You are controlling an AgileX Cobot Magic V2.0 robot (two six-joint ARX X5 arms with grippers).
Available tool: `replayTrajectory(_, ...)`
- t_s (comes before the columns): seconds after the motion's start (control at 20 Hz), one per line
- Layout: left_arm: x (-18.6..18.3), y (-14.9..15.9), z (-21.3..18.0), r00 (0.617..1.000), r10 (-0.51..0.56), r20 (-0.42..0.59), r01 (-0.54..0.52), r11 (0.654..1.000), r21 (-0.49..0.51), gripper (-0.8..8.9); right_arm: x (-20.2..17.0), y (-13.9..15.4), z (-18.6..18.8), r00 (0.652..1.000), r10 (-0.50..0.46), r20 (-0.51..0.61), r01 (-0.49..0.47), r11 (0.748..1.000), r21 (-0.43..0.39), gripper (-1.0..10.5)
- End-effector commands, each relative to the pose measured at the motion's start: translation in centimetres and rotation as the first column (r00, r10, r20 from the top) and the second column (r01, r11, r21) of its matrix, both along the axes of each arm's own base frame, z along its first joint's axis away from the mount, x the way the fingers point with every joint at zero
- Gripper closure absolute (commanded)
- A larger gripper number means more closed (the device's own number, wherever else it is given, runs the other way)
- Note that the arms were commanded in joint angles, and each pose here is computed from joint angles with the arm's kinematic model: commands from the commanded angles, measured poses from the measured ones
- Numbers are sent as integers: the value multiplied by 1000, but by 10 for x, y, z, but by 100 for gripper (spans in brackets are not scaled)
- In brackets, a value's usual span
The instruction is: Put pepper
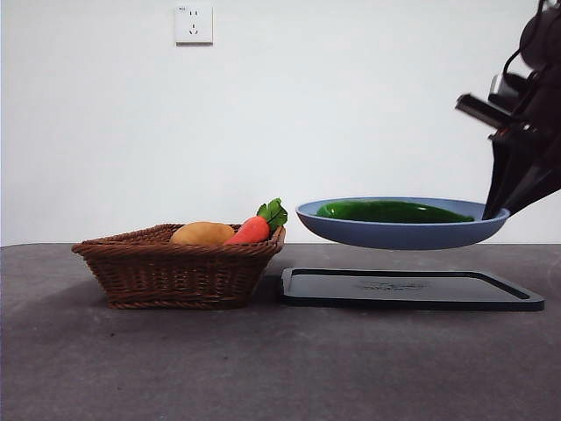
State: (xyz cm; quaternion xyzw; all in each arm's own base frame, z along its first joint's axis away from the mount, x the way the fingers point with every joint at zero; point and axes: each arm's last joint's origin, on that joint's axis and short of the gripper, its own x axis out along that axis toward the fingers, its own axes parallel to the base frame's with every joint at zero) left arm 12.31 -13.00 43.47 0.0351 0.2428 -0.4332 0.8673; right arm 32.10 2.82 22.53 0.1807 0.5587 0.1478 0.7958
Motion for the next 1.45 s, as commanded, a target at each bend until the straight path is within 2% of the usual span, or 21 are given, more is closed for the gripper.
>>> replayTrajectory(0.05, -6, 4, 6, 1000, -14, 13, 14, 1000, 0, 578, 25, -3, -7, 1000, -23, -11, 23, 1000, 9, 943)
replayTrajectory(0.4, -10, 8, 5, 1000, -12, -4, 12, 1000, 15, 578, 67, -3, -37, 999, -44, -22, 44, 999, 12, 943)
replayTrajectory(0.7, -10, 8, 5, 1000, -11, -4, 11, 1000, 14, 578, 72, -6, -55, 997, -59, -47, 57, 998, -39, 943)
replayTrajectory(0.9, -10, 8, 5, 1000, -9, -7, 9, 1000, 13, 578, 72, -7, -61, 996, -52, -67, 50, 998, -44, 940)
replayTrajectory(1.1, -10, 8, 5, 1000, -9, -6, 9, 1000, 13, 578, 71, -7, -61, 996, -51, -77, 47, 998, -45, 797)
replayTrajectory(1.25, -10, 8, 4, 1000, -8, -8, 8, 1000, 17, 578, 67, -10, -47, 997, -45, -55, 43, 998, -49, 775)
replayTrajectory(1.45, -10, 9, 3, 1000, 24, 1, -24, 999, 43, 581, 45, -17, 11, 997, -31, 71, 36, 998, -57, 775)
